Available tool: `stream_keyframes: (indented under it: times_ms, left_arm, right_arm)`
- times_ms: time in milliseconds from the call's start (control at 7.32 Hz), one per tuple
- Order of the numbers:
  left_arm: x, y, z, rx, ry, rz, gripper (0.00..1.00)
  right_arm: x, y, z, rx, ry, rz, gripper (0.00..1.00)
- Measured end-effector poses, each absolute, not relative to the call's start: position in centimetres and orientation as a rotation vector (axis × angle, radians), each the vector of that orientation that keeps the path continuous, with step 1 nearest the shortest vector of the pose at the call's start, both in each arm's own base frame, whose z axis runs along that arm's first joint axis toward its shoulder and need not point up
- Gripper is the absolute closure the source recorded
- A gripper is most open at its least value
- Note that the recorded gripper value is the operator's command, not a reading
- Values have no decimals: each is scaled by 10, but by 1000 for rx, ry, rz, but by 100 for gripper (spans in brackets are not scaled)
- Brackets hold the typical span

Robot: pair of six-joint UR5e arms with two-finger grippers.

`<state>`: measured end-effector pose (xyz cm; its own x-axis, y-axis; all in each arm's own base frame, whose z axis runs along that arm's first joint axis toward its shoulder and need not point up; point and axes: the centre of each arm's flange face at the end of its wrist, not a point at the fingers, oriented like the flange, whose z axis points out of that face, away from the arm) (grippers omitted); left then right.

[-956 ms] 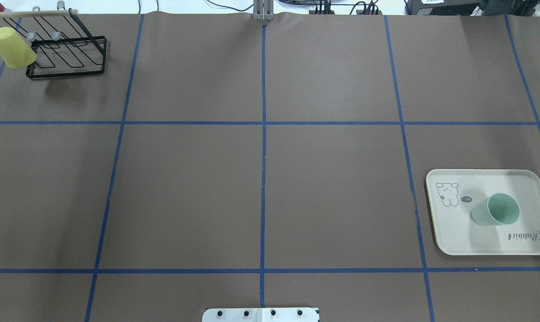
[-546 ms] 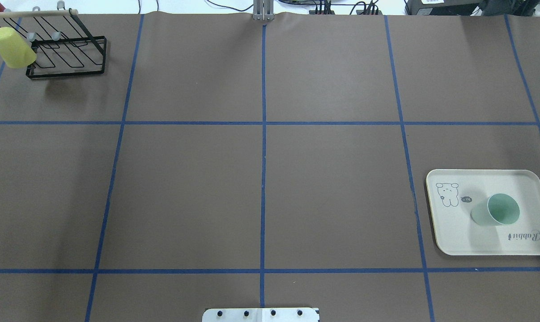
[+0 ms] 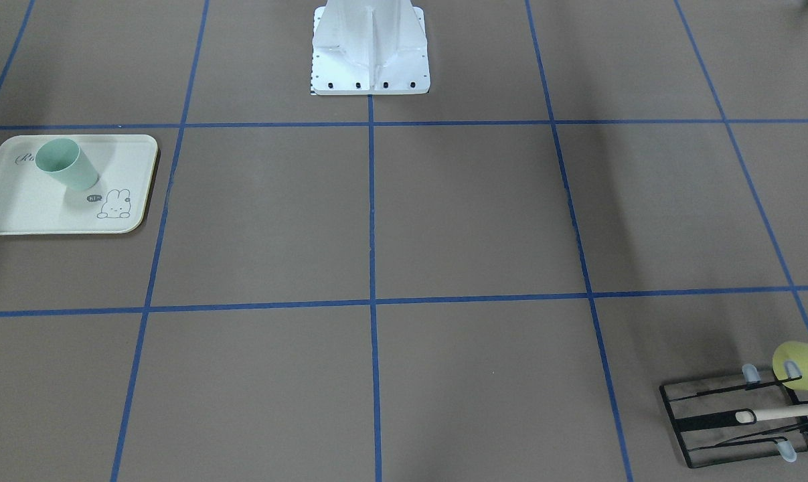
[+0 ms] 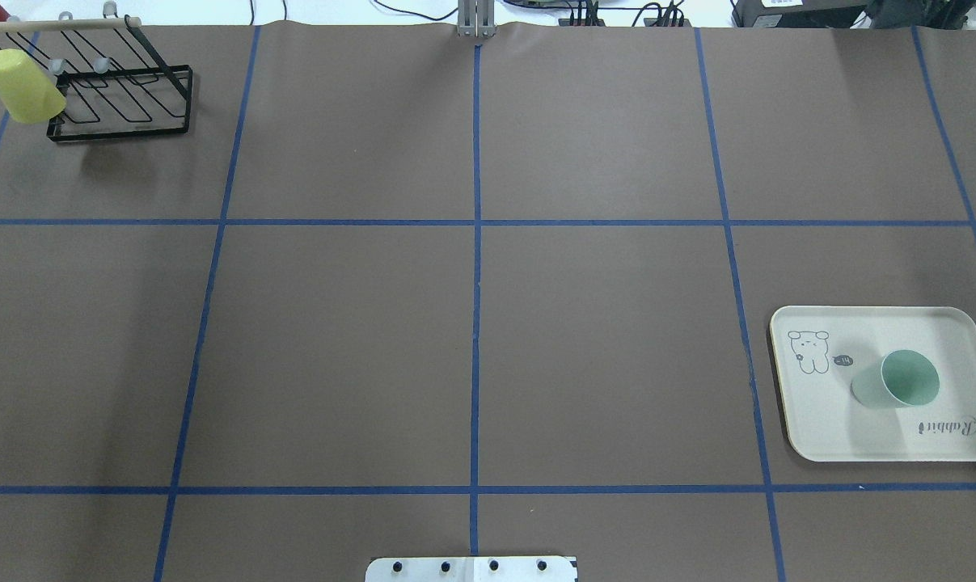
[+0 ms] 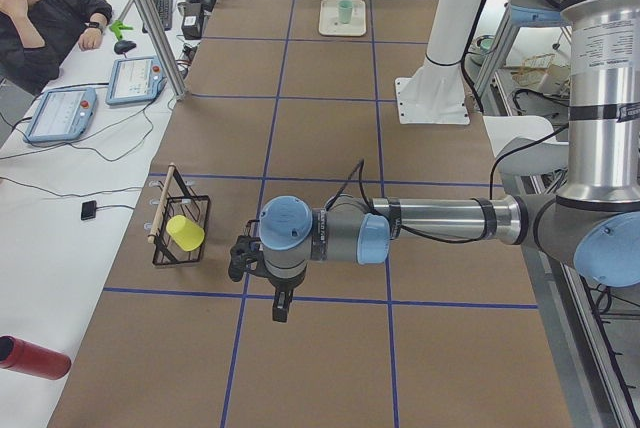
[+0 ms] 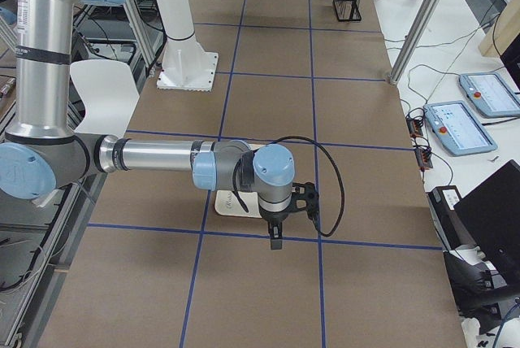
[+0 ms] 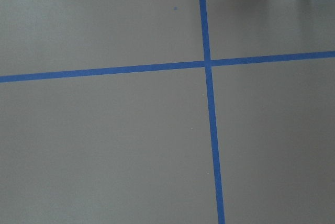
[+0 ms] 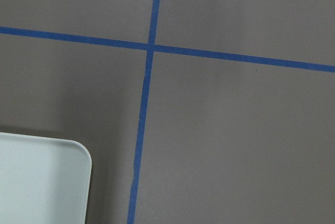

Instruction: Left arm grabs green cup and hands to right arm on tray

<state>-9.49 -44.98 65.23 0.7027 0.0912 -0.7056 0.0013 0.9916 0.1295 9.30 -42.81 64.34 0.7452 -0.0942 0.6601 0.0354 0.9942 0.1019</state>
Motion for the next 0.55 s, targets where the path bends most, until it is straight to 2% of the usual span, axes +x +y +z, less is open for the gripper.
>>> stream_keyframes:
  times_ms: [546]
  left_arm:
    - [-95,-446,659,110,792,42,0]
  right_arm:
    - [90,-428,644,82,-763,-69,0]
